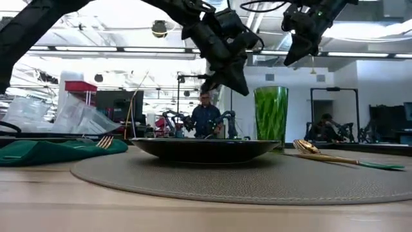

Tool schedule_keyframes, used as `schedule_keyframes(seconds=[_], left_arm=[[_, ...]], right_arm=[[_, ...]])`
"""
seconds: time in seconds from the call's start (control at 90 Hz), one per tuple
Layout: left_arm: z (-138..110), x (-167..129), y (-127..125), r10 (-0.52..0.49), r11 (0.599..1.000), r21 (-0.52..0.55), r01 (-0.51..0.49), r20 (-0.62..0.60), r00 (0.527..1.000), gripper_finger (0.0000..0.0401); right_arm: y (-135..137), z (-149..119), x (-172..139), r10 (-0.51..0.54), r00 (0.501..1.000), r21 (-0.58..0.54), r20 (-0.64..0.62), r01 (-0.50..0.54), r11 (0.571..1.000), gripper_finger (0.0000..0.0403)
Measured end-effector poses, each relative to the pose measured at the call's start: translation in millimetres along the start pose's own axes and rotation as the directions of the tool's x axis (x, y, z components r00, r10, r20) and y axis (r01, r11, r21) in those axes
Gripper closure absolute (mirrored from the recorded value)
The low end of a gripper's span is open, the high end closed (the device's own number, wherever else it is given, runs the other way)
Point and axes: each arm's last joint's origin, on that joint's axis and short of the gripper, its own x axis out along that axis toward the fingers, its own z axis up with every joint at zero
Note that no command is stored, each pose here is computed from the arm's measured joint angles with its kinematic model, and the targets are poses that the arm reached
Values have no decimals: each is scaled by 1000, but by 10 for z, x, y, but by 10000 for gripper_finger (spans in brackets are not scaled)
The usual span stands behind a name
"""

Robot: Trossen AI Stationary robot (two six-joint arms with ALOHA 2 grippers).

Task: Set table place
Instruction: Return to Home Position

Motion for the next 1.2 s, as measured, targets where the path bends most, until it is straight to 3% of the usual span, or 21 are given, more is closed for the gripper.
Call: schedule_keyframes(seconds=[0.1,0.211,0.256,0.311,0.367,0.422,0.544,0.611,0.689,0.744,0.811,0.856,0.911,0.956,1.067,1.122,1.2], left_arm=[[31,-290,7,62,998,4,-62,15,998,401],[-57,-666,37,216,976,29,-215,-17,976,401],[-113,-768,54,259,966,26,-258,-43,965,401],[-198,-789,79,268,963,27,-267,-79,960,401],[-312,-777,93,216,976,56,-211,-110,970,401],[-433,-750,64,101,990,109,-90,-97,990,401],[-814,-873,-32,-122,973,210,100,94,988,401],[-1085,-975,-37,-218,958,238,160,242,945,401],[-1442,-1150,14,-271,955,231,185,430,861,401],[-1703,-1288,85,-280,959,193,207,533,799,401],[-2018,-1391,212,-266,962,115,249,613,744,401],[-2220,-1431,310,-243,963,71,262,652,718,401],[-2461,-1455,419,-228,957,33,288,698,678,401],[-2605,-1507,468,-240,946,38,321,749,617,401],[-2897,-1614,599,-237,942,73,329,837,493,401],[-3003,-1628,659,-222,939,64,337,863,453,401],[-3109,-1654,709,-236,932,86,352,881,410,401]], right_arm=[[4,-17,-97,-20,1000,-10,23,21,1000,403],[1,-147,-260,-52,998,-10,-24,52,999,403],[13,-236,-287,-17,999,12,-37,18,1000,403],[60,-397,-277,101,994,49,-38,-99,994,403],[140,-595,-246,280,960,52,-8,-279,959,403],[226,-851,-223,431,902,58,16,-432,900,403],[357,-1433,-222,583,810,152,65,-586,796,403],[402,-1675,-283,610,778,167,152,-628,760,403],[429,-1781,-407,605,722,119,336,-670,733,403],[423,-1822,-493,541,684,156,490,-679,717,403],[403,-1793,-599,451,592,141,668,-696,704,403],[398,-1719,-678,434,513,72,741,-703,708,403],[401,-1688,-696,442,479,19,758,-694,719,403],[405,-1650,-690,458,460,-24,760,-685,728,403],[438,-1700,-459,505,492,-1,709,-716,698,403],[467,-1755,-328,529,462,1,712,-753,657,403],[525,-1841,-150,546,382,-16,746,-809,588,403]])
